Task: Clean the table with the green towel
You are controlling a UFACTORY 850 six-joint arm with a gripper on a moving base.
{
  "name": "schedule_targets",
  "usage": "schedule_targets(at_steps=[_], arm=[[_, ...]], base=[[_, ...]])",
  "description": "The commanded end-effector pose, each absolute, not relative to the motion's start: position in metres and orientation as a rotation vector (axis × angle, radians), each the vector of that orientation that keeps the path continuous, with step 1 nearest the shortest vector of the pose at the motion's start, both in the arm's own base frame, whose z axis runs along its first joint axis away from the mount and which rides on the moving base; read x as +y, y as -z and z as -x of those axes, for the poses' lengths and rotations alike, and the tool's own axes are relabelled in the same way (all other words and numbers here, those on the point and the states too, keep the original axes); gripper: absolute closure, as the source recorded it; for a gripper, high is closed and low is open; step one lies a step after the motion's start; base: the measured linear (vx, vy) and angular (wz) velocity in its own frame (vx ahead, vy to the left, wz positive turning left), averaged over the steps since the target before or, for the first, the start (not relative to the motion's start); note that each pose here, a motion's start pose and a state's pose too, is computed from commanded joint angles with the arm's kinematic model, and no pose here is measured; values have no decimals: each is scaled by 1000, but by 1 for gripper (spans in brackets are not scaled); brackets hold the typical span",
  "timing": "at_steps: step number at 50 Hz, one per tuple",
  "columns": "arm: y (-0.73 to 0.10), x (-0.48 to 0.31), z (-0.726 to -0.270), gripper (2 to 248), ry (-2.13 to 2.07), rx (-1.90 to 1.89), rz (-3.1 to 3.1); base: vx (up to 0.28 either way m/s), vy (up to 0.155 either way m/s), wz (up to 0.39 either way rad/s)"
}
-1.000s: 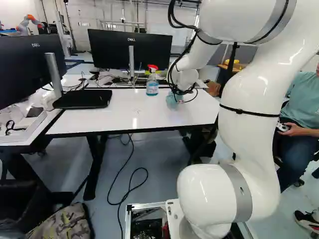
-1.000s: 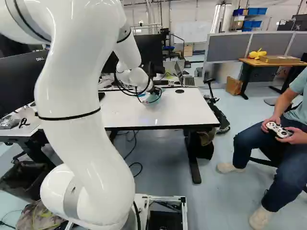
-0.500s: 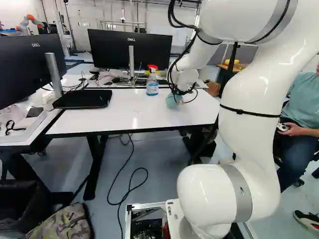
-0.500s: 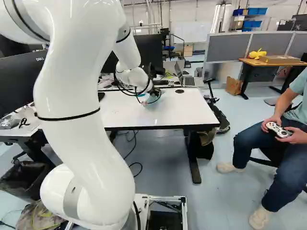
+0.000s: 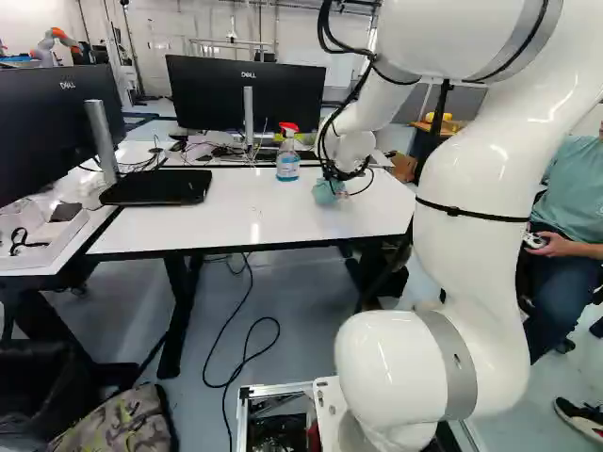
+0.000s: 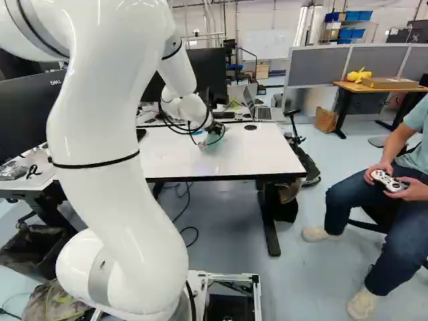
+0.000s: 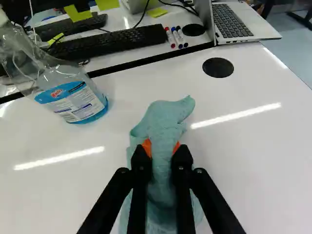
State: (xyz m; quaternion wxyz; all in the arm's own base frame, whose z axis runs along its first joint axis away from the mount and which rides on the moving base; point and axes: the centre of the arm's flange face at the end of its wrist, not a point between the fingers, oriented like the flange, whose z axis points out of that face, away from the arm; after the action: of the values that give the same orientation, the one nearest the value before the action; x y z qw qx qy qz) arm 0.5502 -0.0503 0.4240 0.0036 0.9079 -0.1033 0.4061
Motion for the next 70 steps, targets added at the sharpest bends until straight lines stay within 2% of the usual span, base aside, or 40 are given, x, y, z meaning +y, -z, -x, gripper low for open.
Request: schedule_targets(at_steps=[70], arm=[[-414, -47, -540, 193, -1031, -88, -2927]], base=[[0, 0, 0]])
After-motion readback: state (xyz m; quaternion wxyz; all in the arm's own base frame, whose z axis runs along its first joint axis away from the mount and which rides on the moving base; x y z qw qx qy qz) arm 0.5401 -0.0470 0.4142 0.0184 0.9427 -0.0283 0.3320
